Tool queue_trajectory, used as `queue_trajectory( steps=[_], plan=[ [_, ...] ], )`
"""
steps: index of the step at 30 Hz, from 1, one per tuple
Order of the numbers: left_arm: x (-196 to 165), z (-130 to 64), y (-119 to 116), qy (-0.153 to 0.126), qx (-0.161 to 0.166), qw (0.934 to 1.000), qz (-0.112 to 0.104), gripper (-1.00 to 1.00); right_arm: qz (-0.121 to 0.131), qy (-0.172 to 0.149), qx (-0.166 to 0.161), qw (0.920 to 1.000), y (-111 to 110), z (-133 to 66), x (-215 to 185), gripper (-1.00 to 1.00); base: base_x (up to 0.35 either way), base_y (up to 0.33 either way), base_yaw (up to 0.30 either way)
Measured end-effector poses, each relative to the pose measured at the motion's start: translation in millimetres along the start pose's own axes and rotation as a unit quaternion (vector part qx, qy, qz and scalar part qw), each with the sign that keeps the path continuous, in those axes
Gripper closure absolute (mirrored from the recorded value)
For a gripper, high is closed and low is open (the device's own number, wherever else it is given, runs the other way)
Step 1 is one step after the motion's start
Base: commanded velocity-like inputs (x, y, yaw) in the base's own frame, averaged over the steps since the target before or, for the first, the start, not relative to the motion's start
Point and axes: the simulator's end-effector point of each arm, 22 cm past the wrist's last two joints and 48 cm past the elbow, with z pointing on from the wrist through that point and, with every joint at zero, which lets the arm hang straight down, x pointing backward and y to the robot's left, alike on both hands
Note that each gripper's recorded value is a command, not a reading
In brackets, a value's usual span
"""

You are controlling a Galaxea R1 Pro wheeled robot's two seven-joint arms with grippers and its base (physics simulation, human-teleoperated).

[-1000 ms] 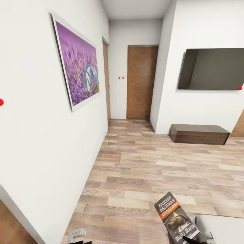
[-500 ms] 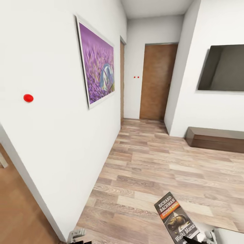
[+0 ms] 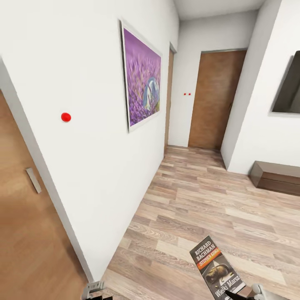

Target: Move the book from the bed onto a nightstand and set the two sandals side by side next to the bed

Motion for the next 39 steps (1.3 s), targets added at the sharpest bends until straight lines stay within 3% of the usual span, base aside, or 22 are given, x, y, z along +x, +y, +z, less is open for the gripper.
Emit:
queue_trajectory(
  steps=[7,16,34,39],
  plan=[
    [1.1,0.2,0.2,0.001,0.0,1.0,-0.001,-1.0,0.001,0.001,0.0,1.0,-0.4,-0.1,1.3,1.0,0.119,0.0,0.229],
    [1.2,0.2,0.1,0.001,0.0,1.0,0.0,-1.0,0.001,0.001,0.001,1.0,-0.6,-0.3,1.5,1.0,0.264,0.0,0.016],
    [1.6,0.3,0.2,0.002,0.0,1.0,0.001,-1.0,0.001,0.0,0.0,1.0,-0.2,0.1,0.4,1.0,0.107,0.0,0.0],
    [7.6,0.7,-0.9,0.015,0.001,0.9995,0.029,-1.0,0.001,0.0,0.0,1.0,-0.3,0.0,0.3,1.0,0.091,0.0,0.0]
  ],
)
